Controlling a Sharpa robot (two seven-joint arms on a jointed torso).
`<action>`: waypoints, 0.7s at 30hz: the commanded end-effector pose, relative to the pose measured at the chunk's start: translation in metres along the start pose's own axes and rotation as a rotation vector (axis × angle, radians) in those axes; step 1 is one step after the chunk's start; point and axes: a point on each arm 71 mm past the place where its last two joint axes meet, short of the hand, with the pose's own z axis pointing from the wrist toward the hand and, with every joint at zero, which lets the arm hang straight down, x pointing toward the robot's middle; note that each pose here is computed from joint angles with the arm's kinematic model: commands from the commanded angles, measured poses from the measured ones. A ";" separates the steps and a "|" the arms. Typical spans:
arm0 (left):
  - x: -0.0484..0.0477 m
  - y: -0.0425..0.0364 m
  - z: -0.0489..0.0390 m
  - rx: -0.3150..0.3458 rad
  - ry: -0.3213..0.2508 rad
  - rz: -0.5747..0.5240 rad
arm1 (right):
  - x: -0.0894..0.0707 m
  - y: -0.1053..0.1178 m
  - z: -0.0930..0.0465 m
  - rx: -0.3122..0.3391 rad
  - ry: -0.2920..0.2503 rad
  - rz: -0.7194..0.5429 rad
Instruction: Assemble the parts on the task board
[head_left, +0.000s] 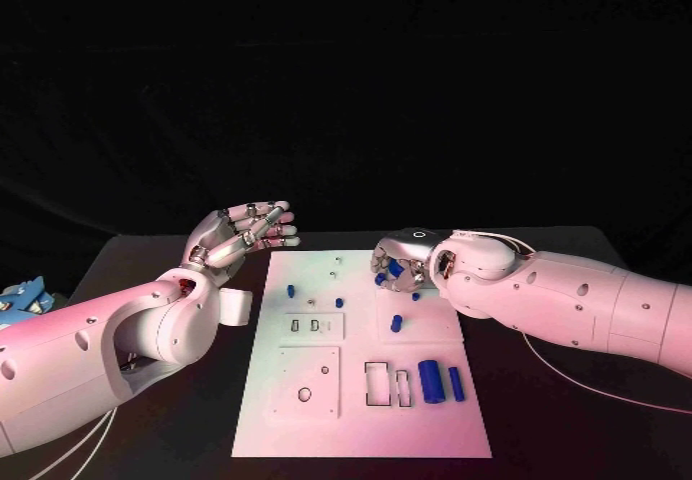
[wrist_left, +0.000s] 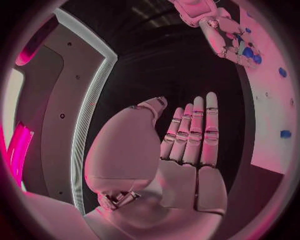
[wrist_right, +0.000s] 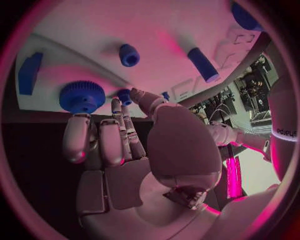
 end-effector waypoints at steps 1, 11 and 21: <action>0.0020 -0.0016 0.0005 0.008 0.014 -0.016 | 0.000 0.002 0.001 0.000 0.000 -0.020; 0.0004 -0.0014 0.0004 0.004 0.010 -0.013 | -0.004 0.002 0.000 0.005 -0.049 -0.018; -0.0004 -0.0011 0.0006 0.001 0.009 -0.012 | -0.008 0.003 0.001 0.011 -0.110 -0.036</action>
